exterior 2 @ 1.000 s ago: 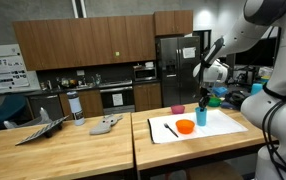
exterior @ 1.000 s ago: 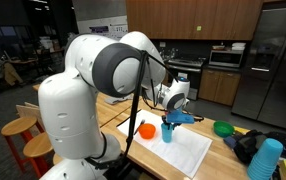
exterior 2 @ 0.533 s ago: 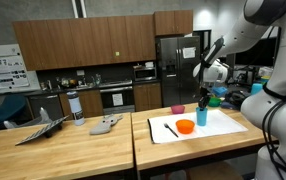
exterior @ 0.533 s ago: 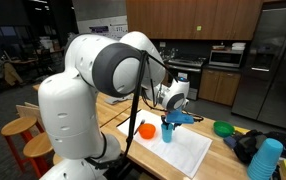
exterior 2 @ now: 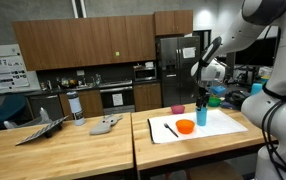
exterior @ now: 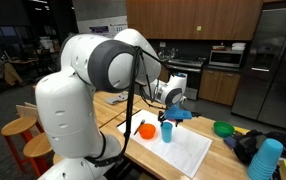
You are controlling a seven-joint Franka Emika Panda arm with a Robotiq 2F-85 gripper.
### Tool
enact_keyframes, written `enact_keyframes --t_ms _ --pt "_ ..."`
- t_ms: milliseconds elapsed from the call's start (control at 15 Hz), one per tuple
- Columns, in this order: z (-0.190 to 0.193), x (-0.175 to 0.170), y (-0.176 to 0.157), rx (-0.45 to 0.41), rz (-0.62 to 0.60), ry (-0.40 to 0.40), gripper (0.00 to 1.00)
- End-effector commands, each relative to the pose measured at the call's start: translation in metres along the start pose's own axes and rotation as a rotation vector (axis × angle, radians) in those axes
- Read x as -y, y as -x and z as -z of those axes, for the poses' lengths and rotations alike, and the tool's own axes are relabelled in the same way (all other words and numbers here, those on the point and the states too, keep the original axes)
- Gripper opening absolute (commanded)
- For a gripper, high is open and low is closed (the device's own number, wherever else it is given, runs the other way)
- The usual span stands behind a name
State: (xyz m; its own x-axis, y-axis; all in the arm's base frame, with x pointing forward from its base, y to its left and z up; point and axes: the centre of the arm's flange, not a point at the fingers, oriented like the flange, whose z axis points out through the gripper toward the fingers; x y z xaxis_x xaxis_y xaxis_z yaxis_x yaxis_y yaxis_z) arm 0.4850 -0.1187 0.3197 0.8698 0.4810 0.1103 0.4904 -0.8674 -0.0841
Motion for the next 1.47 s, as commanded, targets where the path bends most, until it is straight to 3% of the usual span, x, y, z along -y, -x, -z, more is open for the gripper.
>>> enact_keyframes --t_ms 0,333,600,867,1133,1200,1400 --pt "0.042 0.02 0.005 0.038 0.0 0.04 1.0" --pt "0.07 0.021 -0.015 0.07 0.012 0.103 1.0" --pt "0.073 0.036 -0.04 0.068 0.103 0.153 1.0" --pt "0.074 0.069 -0.069 -0.013 0.152 0.101 1.0" --pt "0.075 0.106 -0.096 0.017 0.269 0.098 1.0" --pt "0.053 0.079 -0.111 0.012 0.233 0.107 1.0" --pt "0.053 0.095 -0.12 0.014 0.265 0.105 1.0"
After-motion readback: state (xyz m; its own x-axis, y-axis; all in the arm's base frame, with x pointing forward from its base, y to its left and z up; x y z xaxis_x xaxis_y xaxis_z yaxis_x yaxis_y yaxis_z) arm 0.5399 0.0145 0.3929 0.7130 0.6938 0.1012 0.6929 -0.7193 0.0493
